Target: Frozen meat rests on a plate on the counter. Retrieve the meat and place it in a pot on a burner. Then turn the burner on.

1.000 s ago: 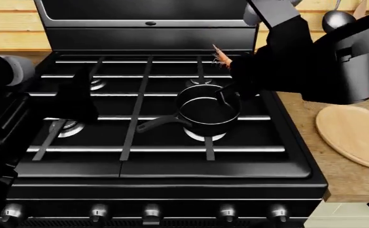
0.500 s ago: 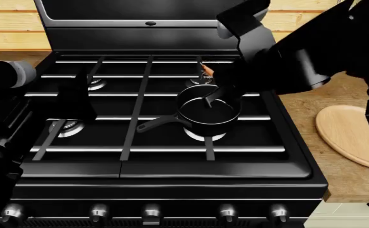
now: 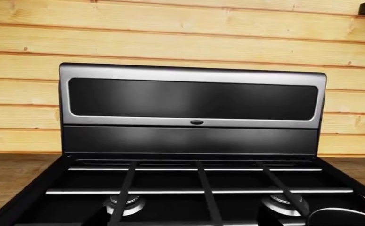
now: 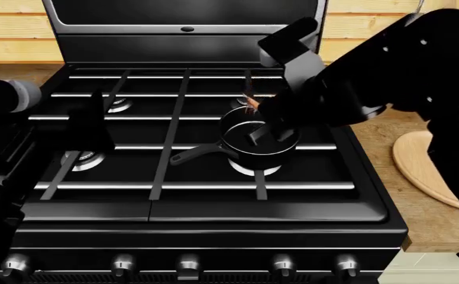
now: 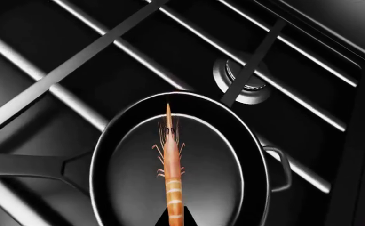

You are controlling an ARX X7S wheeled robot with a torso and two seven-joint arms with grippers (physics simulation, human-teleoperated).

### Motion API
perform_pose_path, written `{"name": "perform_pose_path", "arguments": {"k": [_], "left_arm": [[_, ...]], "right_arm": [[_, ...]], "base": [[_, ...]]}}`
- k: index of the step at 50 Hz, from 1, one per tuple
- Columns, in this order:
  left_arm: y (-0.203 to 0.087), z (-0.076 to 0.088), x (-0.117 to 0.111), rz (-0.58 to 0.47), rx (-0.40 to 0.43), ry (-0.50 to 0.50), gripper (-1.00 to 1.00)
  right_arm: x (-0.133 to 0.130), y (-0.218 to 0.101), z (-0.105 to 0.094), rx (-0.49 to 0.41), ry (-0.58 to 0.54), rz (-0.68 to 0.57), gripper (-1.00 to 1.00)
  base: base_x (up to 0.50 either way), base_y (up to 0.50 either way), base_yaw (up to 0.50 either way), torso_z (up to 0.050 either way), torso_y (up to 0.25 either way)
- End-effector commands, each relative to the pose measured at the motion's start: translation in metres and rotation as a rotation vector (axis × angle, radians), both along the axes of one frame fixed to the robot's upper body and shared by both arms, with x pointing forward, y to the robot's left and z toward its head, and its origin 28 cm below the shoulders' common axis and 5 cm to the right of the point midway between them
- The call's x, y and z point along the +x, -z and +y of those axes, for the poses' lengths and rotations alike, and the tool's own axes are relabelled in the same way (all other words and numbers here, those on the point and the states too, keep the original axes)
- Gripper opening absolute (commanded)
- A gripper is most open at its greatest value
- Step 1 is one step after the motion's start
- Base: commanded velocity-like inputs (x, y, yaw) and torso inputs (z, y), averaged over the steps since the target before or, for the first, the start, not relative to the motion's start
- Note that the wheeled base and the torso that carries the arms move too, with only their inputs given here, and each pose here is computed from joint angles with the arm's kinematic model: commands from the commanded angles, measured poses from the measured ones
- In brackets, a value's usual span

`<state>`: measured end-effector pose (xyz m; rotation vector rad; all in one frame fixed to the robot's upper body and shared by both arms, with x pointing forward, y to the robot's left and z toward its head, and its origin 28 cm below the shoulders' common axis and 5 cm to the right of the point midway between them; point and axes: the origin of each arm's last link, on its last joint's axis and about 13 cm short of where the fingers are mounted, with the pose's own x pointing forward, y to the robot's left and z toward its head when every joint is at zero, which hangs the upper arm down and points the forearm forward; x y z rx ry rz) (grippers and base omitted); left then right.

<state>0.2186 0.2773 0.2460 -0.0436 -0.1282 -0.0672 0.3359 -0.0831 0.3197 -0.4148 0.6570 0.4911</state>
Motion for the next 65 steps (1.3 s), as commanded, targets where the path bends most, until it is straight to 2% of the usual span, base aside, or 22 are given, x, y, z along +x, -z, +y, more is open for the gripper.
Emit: {"name": "perform_pose_path", "arguments": {"k": [1,19,20,40,48,53,62,65], "left_arm": [[0.000,0.001,-0.002,0.003,0.003,-0.008,1.00],[0.002,0.002,-0.002,0.004,0.004,-0.017,1.00],[0.002,0.002,-0.002,0.004,0.003,-0.017,1.00],[-0.002,0.003,-0.007,-0.014,0.002,-0.018,1.00],[-0.009,0.001,-0.015,-0.033,0.009,-0.013,1.00],[-0.011,-0.001,-0.018,-0.037,0.019,-0.009,1.00],[-0.017,-0.005,-0.023,-0.036,0.045,0.005,1.00],[-0.018,-0.007,-0.025,-0.034,0.050,0.008,1.00]], "right_arm": [[0.004,0.003,0.001,-0.007,-0.009,-0.001,-1.00],[0.005,0.004,0.002,-0.025,-0.021,-0.010,-1.00],[0.004,0.003,0.002,-0.028,-0.024,-0.014,1.00],[-0.006,-0.014,0.002,-0.039,-0.036,-0.080,1.00],[-0.020,-0.026,-0.001,-0.013,-0.032,-0.134,1.00],[-0.036,-0.036,-0.005,0.030,-0.002,-0.237,1.00],[-0.071,-0.049,-0.013,0.229,0.155,-0.458,1.00],[-0.080,-0.050,-0.015,0.265,0.186,-0.505,1.00]], "base": [[0.00,0.00,0.00,0.000,0.000],[0.00,0.00,0.00,0.000,0.000],[0.00,0.00,0.00,0.000,0.000],[0.00,0.00,0.00,0.000,0.000],[0.00,0.00,0.00,0.000,0.000],[0.00,0.00,0.00,0.000,0.000],[0.00,0.00,0.00,0.000,0.000],[0.00,0.00,0.00,0.000,0.000]]}}
